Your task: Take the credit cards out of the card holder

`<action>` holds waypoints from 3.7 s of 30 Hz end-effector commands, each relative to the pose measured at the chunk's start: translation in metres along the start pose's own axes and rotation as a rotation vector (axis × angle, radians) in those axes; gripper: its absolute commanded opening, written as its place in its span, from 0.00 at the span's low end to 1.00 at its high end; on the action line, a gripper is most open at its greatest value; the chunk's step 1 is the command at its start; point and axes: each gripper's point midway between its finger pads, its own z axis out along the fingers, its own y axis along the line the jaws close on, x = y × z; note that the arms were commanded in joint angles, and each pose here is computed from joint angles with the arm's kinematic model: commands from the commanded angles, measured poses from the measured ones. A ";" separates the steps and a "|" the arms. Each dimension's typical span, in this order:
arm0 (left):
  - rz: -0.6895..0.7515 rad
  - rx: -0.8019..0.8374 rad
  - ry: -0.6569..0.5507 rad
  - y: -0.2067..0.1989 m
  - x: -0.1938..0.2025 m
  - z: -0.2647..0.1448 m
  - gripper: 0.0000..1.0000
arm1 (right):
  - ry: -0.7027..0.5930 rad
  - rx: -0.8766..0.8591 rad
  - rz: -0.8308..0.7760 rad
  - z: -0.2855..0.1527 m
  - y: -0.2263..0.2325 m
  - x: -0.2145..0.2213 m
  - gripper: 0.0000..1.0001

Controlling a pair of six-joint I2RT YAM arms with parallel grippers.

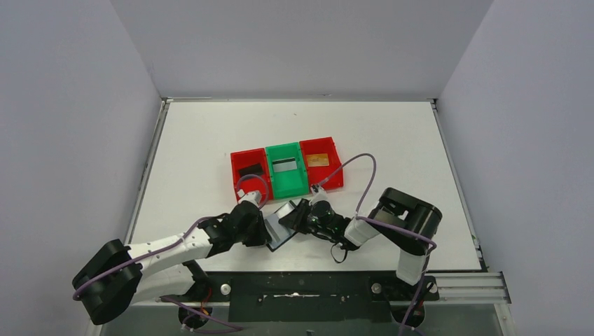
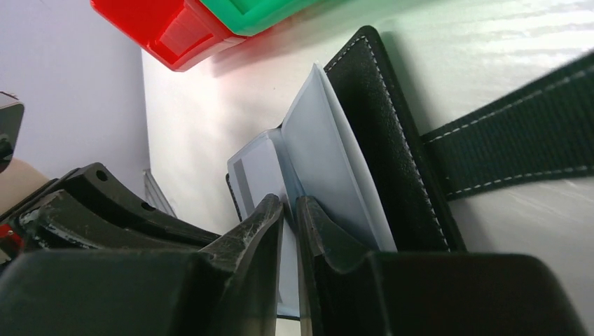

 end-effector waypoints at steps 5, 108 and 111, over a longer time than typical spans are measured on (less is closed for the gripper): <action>0.053 -0.125 -0.031 0.023 -0.006 0.005 0.02 | 0.126 0.058 -0.042 -0.019 -0.018 0.043 0.10; 0.060 -0.122 -0.048 0.017 -0.011 -0.009 0.21 | 0.076 0.094 0.069 -0.051 -0.007 0.026 0.00; 0.054 -0.135 -0.071 0.018 -0.017 -0.014 0.22 | 0.042 0.099 0.068 -0.060 -0.009 0.019 0.00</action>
